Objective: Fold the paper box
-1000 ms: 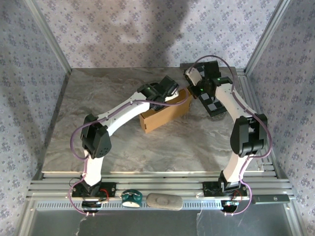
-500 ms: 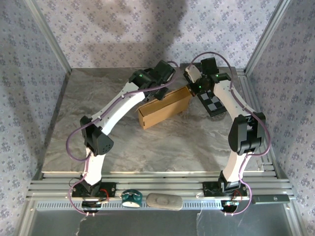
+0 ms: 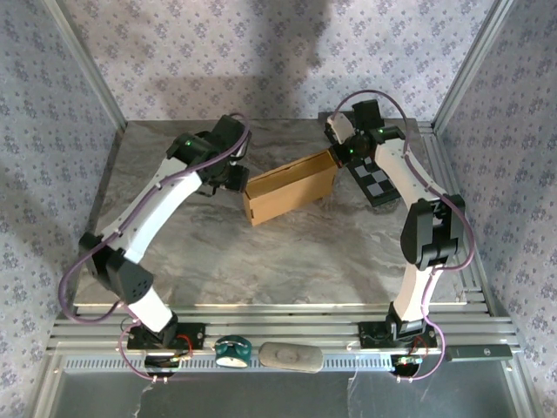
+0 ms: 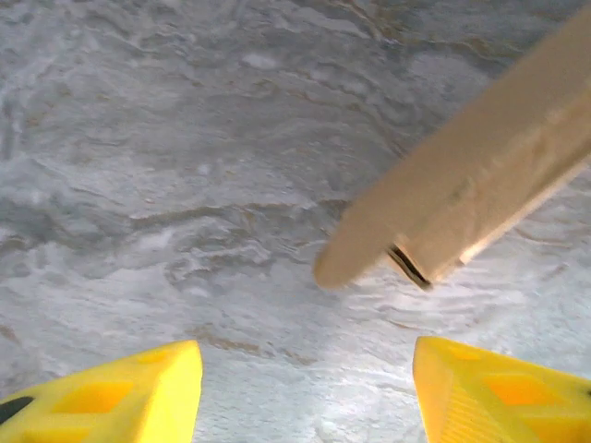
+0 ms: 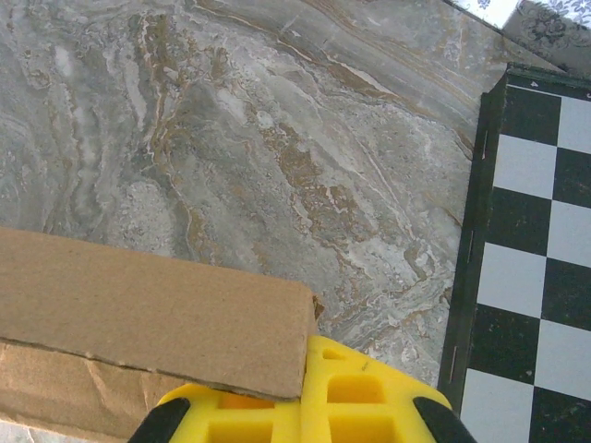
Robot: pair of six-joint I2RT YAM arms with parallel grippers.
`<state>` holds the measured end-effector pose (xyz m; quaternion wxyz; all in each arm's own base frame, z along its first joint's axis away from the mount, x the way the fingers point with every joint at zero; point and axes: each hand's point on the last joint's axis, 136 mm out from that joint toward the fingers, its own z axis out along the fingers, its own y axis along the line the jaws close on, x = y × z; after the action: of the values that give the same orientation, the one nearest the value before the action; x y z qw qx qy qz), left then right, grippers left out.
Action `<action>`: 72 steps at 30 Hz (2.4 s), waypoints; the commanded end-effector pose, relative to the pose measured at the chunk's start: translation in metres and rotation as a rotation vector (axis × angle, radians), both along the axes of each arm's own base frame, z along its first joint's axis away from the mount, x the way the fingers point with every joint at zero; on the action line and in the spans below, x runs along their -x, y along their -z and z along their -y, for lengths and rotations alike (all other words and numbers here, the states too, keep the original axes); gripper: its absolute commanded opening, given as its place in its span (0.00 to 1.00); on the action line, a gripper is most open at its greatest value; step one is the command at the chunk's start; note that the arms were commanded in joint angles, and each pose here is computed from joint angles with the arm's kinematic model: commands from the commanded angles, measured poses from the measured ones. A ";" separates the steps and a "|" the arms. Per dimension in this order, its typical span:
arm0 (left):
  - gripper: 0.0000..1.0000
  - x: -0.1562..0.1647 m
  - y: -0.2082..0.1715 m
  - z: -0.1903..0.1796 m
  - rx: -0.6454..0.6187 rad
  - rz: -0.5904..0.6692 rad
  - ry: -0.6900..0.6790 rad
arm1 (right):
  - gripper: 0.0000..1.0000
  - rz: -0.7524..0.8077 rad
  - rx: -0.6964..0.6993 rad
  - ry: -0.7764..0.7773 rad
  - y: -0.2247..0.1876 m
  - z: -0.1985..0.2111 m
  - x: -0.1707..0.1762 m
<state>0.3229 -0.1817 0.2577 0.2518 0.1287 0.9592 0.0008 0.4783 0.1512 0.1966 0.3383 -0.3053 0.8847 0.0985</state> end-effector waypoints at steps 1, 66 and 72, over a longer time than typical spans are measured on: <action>0.62 0.007 0.001 0.019 0.128 -0.010 0.048 | 0.00 -0.049 -0.001 0.014 0.005 -0.001 0.004; 0.04 -0.075 0.047 0.032 0.250 -0.259 -0.132 | 0.00 -0.250 -0.126 0.257 -0.003 -0.018 0.002; 0.04 -0.074 0.041 0.035 0.283 -0.271 -0.145 | 0.00 -0.245 -0.128 0.270 -0.008 -0.022 0.006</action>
<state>0.4012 -0.2035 0.2066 0.1449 0.0272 0.9846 -0.0940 0.4850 0.1568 0.1975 0.2728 -0.1504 0.9423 0.1223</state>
